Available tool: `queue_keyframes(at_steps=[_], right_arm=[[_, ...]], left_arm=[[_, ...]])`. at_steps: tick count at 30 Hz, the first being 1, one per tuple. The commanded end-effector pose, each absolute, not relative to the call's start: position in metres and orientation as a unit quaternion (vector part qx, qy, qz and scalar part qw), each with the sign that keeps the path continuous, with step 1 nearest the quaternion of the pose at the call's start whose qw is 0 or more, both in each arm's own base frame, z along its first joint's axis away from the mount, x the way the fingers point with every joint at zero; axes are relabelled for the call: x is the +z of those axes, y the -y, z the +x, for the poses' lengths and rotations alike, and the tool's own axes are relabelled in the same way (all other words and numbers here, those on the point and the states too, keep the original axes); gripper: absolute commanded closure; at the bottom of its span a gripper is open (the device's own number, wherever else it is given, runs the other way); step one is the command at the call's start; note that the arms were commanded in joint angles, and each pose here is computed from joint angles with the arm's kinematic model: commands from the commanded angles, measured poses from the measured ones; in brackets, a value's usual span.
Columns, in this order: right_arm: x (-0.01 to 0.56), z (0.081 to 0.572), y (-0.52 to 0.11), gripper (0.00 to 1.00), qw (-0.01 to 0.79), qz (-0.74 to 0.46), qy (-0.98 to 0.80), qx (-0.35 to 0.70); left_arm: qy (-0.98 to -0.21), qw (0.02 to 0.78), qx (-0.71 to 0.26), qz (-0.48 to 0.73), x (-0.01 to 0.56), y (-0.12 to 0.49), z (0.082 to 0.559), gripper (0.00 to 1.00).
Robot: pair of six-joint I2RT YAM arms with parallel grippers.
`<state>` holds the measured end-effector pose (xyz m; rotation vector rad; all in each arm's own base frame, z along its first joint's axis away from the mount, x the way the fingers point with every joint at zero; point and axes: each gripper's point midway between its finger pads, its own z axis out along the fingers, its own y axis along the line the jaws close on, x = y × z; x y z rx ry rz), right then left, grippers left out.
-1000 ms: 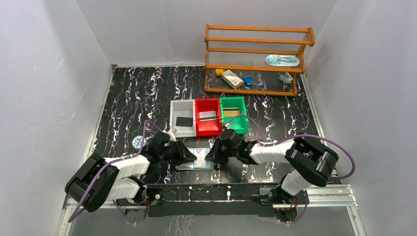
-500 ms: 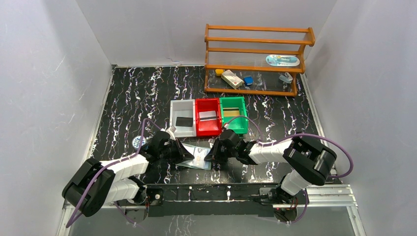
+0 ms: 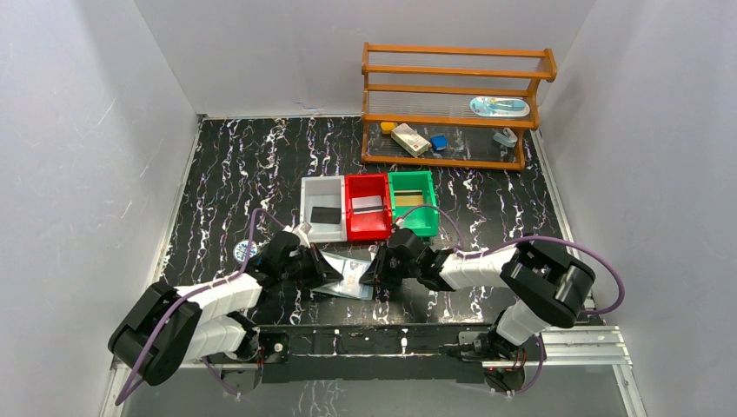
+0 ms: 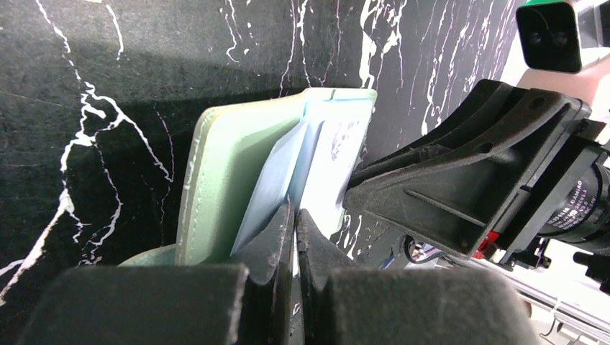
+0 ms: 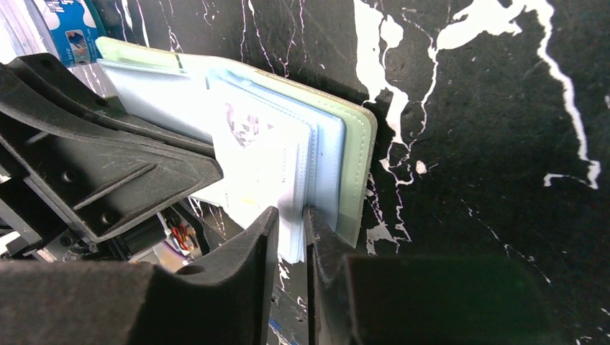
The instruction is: Take the credit cards out of the card holder
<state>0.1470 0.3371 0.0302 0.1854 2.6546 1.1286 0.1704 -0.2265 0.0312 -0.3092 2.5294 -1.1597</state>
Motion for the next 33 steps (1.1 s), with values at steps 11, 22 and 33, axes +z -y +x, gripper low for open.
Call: queue_keyframes(at_steps=[11, 22, 33], right_arm=[[0.024, 0.145, -0.344, 0.85, 0.116, 0.056, -0.912, 0.390], [0.013, 0.143, -0.341, 0.85, 0.107, 0.055, -0.922, 0.367], [0.009, 0.146, -0.324, 0.84, 0.121, 0.062, -0.934, 0.330]], left_arm=[[-0.858, 0.154, -0.489, -0.041, 0.061, 0.247, 0.152, 0.88], [-0.848, 0.123, -0.515, 0.023, 0.069, 0.258, 0.142, 1.00], [-0.895, 0.153, -0.418, -0.018, 0.043, 0.231, 0.151, 1.00]])
